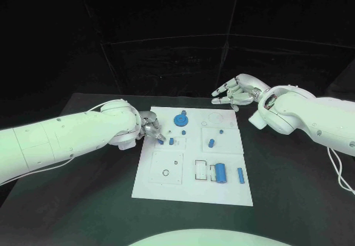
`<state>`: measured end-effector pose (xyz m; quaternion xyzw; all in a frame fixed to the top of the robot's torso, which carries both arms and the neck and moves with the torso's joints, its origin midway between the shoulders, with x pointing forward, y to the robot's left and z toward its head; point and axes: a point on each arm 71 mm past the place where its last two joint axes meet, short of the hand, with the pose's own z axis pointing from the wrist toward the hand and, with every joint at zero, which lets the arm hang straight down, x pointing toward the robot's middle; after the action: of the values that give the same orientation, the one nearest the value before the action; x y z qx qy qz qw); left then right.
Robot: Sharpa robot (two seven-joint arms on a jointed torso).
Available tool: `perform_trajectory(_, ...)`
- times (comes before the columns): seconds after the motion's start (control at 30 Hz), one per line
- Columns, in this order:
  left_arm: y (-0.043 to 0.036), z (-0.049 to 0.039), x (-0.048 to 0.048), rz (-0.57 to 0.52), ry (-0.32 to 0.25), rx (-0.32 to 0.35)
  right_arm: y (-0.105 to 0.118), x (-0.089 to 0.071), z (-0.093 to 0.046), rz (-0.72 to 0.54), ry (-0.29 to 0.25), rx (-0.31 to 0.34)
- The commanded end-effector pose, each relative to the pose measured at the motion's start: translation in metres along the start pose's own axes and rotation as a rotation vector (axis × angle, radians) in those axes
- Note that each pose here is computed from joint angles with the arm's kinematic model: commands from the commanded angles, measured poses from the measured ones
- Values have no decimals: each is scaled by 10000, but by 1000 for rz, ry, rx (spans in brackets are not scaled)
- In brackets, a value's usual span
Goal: Assemble the parts on the task board
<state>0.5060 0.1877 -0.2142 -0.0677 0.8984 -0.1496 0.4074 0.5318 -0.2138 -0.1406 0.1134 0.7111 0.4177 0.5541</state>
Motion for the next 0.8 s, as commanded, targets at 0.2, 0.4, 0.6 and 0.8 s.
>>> perform_trajectory(0.2,-17,20,22,14,14,-11,32,-2,7,-2,-5,-16)
perform_trajectory(0.4,-14,24,20,14,15,-16,32,-1,7,-2,-5,-16)
perform_trajectory(0.6,-5,23,20,16,18,-20,31,-3,5,-2,-5,-16)
perform_trajectory(0.8,1,18,27,20,26,-23,29,-4,4,-2,-6,-15)
